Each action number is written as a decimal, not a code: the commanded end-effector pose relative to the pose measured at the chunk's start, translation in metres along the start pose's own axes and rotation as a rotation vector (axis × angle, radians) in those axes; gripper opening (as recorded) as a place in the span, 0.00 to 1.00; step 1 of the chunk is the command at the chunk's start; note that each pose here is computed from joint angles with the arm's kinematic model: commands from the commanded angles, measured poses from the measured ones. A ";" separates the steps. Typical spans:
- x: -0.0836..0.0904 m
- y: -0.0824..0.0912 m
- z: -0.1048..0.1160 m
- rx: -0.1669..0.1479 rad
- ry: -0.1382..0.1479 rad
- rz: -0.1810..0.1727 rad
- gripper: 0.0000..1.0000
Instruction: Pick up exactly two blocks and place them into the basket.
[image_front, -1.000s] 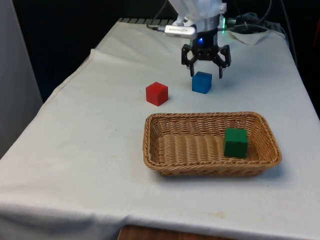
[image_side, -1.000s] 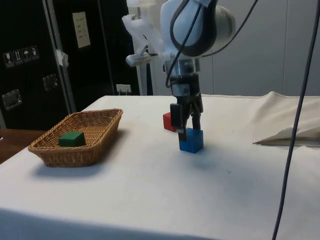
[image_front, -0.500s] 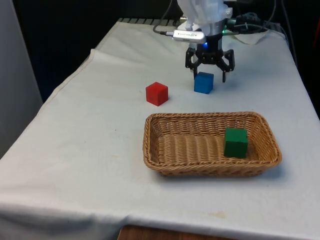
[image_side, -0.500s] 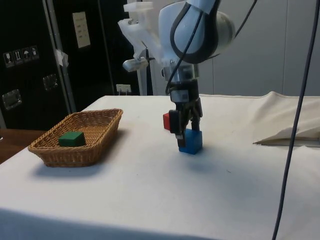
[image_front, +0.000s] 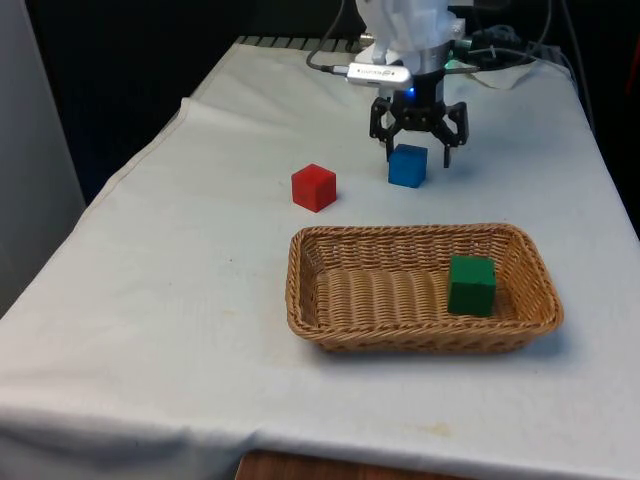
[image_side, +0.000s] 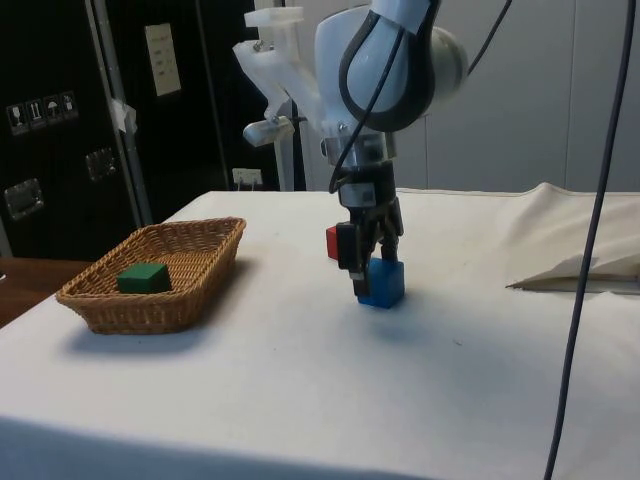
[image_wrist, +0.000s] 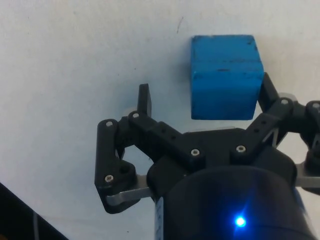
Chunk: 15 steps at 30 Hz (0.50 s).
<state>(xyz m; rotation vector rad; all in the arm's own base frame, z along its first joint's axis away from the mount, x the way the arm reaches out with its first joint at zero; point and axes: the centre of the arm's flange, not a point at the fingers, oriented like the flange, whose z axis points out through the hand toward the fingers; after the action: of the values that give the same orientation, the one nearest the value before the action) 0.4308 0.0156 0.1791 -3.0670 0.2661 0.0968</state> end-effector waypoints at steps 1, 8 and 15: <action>0.001 0.002 0.002 -0.011 0.004 0.003 1.00; 0.001 0.004 0.001 -0.010 0.004 0.003 1.00; 0.001 0.004 0.001 -0.011 0.003 0.002 0.41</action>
<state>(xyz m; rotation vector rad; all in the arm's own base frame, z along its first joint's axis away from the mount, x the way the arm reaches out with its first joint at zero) 0.4310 0.0126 0.1792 -3.0684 0.2693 0.0956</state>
